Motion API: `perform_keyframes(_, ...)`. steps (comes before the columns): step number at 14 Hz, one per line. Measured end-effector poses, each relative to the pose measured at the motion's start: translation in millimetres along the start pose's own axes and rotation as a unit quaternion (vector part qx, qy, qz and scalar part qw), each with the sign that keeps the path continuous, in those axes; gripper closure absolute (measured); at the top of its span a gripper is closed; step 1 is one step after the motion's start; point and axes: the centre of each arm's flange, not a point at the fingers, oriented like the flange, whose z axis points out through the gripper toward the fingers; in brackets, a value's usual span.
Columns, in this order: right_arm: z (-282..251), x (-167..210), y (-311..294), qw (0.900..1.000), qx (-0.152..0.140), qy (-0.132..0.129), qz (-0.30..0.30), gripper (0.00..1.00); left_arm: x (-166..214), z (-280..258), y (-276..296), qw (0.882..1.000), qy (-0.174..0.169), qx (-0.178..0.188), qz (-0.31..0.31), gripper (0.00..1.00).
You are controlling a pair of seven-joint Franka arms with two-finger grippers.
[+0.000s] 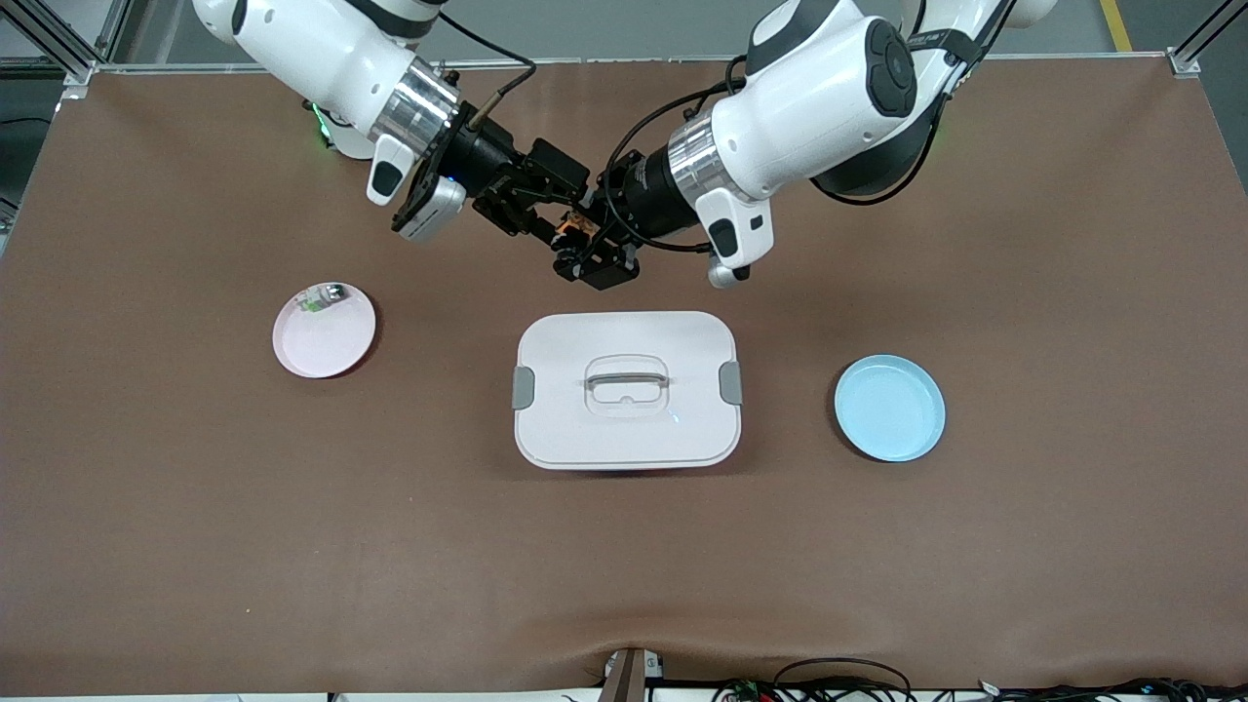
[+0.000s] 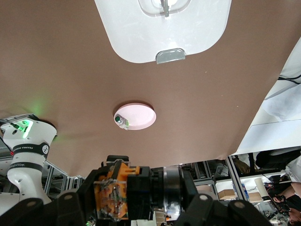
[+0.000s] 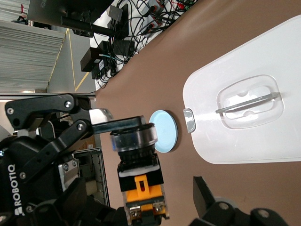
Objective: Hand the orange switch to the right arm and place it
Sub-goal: 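Close the right gripper on the orange switch beside the left gripper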
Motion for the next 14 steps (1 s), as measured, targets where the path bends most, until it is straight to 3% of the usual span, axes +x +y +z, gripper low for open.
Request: perform_keyframes(14,5.5,-1.9,0.6,1.000,0.000,0.004,0.010,0.00,2.1,-0.8,1.3,1.000,0.001,-0.001,-0.002,0.28)
